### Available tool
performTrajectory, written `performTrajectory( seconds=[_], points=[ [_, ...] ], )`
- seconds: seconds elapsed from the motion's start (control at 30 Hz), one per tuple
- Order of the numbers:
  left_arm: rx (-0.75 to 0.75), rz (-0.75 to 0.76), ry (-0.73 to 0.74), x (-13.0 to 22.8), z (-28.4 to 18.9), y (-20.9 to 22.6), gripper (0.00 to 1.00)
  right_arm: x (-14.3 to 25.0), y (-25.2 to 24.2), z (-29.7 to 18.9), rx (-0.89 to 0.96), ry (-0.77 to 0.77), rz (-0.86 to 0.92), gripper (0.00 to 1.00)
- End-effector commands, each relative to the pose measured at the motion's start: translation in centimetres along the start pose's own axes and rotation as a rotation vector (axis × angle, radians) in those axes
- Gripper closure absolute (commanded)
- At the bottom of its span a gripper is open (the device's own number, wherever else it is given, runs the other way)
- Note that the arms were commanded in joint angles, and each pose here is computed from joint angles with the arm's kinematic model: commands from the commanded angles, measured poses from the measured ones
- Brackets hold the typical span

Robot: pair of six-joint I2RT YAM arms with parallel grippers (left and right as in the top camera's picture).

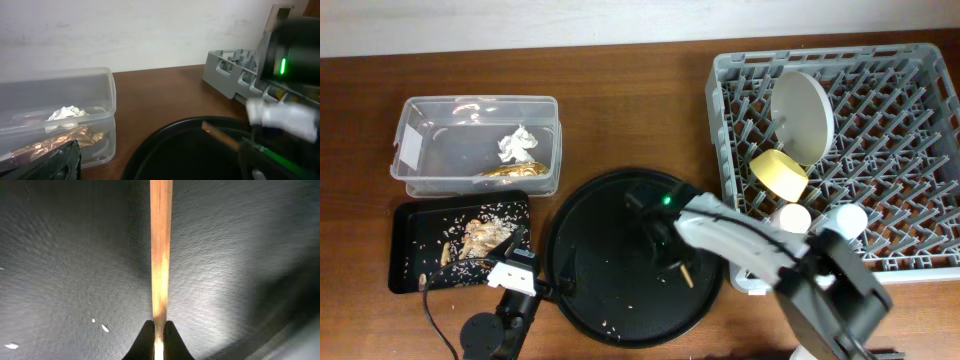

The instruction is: Sort waste into correct bins and load items into the dishwasher rack

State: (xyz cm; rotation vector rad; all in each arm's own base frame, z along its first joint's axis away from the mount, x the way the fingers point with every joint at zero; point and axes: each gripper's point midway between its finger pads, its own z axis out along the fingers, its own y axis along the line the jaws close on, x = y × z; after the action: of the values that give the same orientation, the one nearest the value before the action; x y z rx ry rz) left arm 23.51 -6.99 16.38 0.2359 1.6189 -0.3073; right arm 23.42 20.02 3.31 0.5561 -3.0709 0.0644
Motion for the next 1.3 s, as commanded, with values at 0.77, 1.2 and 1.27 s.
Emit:
performTrajectory(
  seconds=[0.77, 1.2, 1.27],
  points=[
    [-0.001, 0.012, 0.0, 0.2, 0.0, 0.1, 0.01, -2.2, -10.6, -24.4, -0.07, -0.62, 0.146, 0.37],
    [-0.001, 0.012, 0.0, 0.2, 0.0, 0.1, 0.01, 13.5, -12.7, -33.8, 0.029, -1.031, 0.068, 0.01],
    [-0.001, 0.012, 0.0, 0.2, 0.0, 0.1, 0.01, 14.8, -13.6, -34.6, 0.048, -1.094, 0.098, 0.01]
  ],
)
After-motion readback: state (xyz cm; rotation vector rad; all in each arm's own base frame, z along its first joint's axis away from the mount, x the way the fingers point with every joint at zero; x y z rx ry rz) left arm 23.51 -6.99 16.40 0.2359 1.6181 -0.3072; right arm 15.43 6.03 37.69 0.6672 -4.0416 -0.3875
